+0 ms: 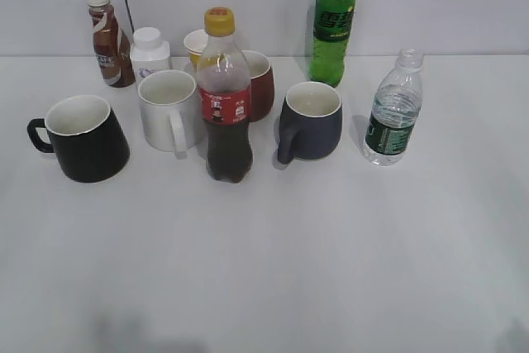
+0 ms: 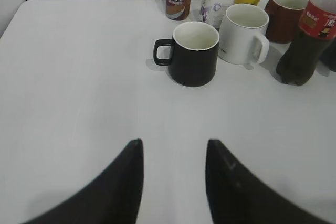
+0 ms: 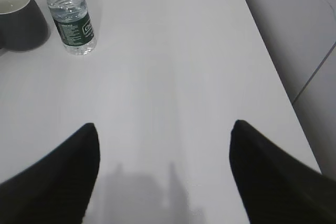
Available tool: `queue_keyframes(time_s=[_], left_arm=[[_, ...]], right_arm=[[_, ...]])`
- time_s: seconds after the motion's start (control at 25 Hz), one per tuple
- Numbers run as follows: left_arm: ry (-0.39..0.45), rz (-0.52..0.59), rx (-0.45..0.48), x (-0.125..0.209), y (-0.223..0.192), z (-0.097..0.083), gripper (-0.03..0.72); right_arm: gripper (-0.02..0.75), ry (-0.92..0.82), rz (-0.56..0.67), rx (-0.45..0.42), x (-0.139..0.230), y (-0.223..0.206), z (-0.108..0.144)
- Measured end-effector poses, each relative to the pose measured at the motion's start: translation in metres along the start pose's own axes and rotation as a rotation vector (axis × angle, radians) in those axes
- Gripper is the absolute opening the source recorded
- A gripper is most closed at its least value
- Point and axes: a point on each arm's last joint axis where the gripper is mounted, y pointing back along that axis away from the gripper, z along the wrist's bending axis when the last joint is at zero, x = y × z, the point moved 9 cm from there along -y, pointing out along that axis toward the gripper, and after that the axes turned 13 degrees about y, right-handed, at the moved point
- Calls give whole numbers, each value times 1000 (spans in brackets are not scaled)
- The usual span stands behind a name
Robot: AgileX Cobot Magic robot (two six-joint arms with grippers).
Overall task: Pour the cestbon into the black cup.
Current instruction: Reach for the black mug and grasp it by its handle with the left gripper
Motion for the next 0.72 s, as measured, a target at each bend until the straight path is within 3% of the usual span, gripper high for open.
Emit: queue_keyframes(time_s=[0.72], left_arm=[[11,5,19,1,0,-4,242]], right_arm=[[591,-1,0,0,0,0,0]])
